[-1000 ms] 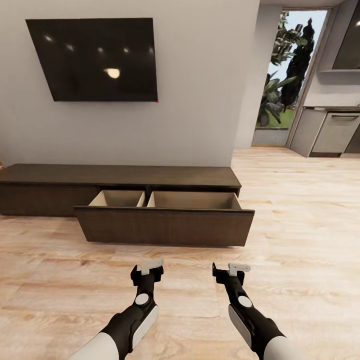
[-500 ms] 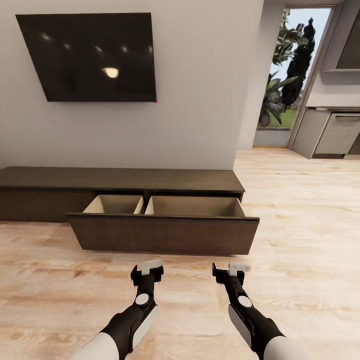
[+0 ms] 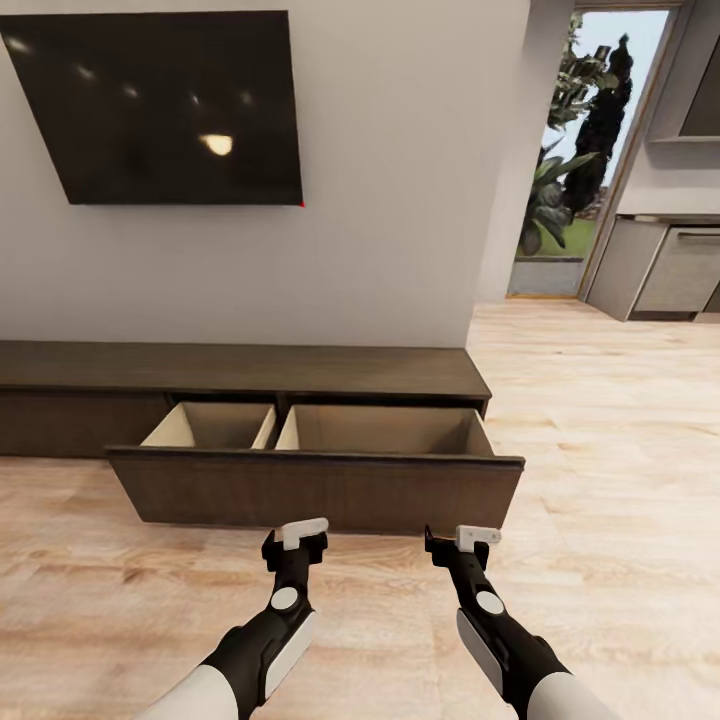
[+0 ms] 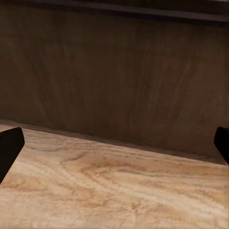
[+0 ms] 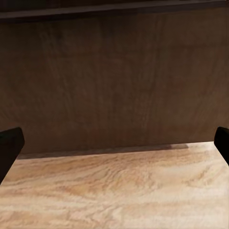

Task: Place each of the two pumpkins and all three candles from the living room inside a cabinet in the living room (use any cabinet), then make sure every cabinet is closed, and position the cauldron so it is next to a table in the living room.

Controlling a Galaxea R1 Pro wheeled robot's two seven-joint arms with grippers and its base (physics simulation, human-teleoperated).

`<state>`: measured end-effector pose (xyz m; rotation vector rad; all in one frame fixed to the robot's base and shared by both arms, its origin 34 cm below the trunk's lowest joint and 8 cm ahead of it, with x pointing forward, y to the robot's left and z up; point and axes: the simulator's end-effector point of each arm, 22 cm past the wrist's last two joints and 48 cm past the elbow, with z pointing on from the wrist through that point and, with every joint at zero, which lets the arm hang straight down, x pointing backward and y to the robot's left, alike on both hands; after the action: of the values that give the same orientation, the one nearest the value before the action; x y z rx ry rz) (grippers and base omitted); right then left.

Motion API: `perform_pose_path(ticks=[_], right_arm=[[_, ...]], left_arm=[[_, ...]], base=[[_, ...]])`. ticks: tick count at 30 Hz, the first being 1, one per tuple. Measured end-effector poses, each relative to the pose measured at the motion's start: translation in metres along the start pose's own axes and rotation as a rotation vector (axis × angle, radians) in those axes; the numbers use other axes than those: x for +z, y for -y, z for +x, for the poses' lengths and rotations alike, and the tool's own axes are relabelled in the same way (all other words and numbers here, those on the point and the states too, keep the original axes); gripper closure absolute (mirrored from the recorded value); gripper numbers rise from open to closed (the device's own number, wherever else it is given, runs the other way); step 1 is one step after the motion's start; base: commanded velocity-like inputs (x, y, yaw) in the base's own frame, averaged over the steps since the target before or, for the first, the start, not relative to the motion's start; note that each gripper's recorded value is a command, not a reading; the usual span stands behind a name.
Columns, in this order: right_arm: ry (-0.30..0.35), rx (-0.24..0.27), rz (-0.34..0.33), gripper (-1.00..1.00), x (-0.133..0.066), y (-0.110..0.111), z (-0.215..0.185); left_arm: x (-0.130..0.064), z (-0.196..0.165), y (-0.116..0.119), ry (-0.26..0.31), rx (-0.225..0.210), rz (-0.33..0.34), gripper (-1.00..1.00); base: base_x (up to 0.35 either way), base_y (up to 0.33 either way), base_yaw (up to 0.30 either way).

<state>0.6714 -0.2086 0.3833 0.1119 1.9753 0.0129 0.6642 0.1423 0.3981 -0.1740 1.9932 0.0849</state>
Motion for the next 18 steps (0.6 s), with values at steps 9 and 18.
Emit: perform_pose_path(ticks=[9, 18], right_arm=[[0.0, 0.001, 0.0, -1.0, -0.0001, -0.0002, -0.0001], [-0.001, 0.002, -0.001, -1.0, -0.0001, -0.001, 0.0003]], left_arm=[[-0.0002, -0.0001, 0.0006, 0.0, 0.0, 0.002, -1.0], [-0.0001, 0.0004, 0.0006, -0.001, -0.002, 0.002, -1.0]], base=[[0.104, -0.098, 0.0], [0.077, -0.004, 0.0]])
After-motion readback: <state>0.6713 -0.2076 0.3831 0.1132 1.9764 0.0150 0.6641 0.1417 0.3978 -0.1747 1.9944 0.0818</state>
